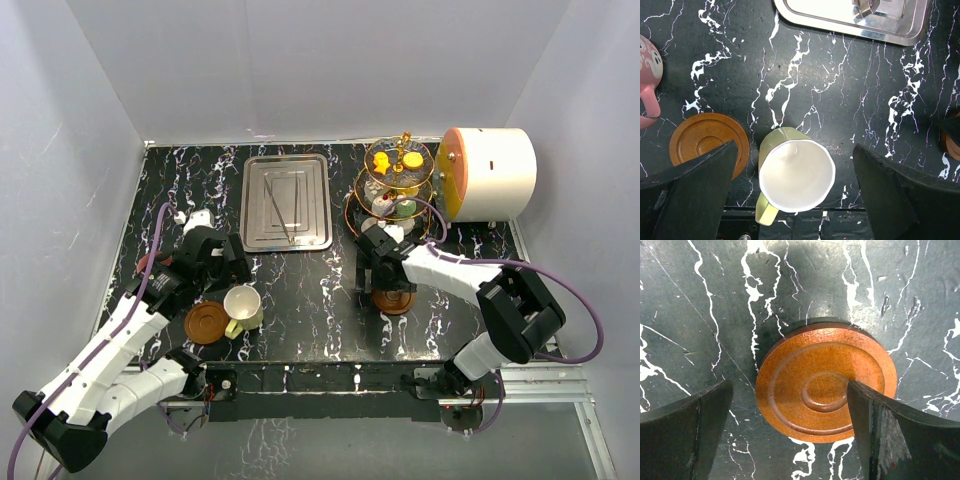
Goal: Serve the afternoon tea
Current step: Move the coaster to the center of the board, then adjust the cup at the center of the board.
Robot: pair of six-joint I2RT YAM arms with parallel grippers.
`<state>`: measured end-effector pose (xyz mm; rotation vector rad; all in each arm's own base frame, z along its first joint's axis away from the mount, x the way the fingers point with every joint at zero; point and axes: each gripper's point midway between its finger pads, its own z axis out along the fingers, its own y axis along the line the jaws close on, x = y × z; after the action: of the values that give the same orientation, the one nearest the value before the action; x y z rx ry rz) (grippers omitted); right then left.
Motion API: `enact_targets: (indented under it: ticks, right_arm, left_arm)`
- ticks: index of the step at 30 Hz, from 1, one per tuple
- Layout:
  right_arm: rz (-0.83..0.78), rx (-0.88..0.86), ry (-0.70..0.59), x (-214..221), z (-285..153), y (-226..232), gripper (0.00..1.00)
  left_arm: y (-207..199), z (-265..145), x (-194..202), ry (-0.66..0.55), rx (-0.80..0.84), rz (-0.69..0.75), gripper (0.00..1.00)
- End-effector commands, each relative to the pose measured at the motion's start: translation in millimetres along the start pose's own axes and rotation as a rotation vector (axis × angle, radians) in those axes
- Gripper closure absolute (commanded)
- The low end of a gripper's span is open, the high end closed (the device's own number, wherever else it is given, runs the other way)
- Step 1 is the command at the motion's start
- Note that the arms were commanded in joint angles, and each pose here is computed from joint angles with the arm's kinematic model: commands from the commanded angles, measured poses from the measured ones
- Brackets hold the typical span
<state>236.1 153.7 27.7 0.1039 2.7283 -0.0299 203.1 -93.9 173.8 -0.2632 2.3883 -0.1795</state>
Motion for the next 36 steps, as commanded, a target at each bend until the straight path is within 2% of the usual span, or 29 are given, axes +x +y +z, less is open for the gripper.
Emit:
enact_targets:
  ticks: [1,7,14,19,27,32,36]
  right_arm:
    - [0.013,0.007,-0.119,-31.0,-9.0,-1.8,0.03]
    - [0.049,0.004,-0.149,-24.6,5.8,-13.1,0.03]
    - [0.073,-0.021,-0.201,-36.4,6.5,-17.9,0.02]
    - [0.076,-0.137,-0.23,-42.6,-9.1,-2.5,0.03]
    - [0.148,-0.304,-0.272,-50.7,-59.1,11.8,0.02]
    - [0.18,-0.554,-0.18,-37.0,-90.3,49.6,0.05]
    - [0.2,-0.631,-0.148,-22.6,-100.6,62.9,0.07]
  left_arm:
    - [-0.7,2.2,3.3,0.011,0.009,0.005,0.01]
    - [-2.3,5.7,6.6,0.029,0.013,0.022,0.01]
    - [-3.8,9.2,14.8,0.051,0.029,0.022,0.01]
    - [-4.0,10.2,17.2,0.058,0.034,0.023,0.01]
    - [-3.1,9.2,13.5,0.048,0.025,0.028,0.01]
    - [-3.0,15.1,13.2,0.061,0.005,0.062,0.01]
    - [-16.1,18.9,21.0,0.117,0.055,0.057,0.01]
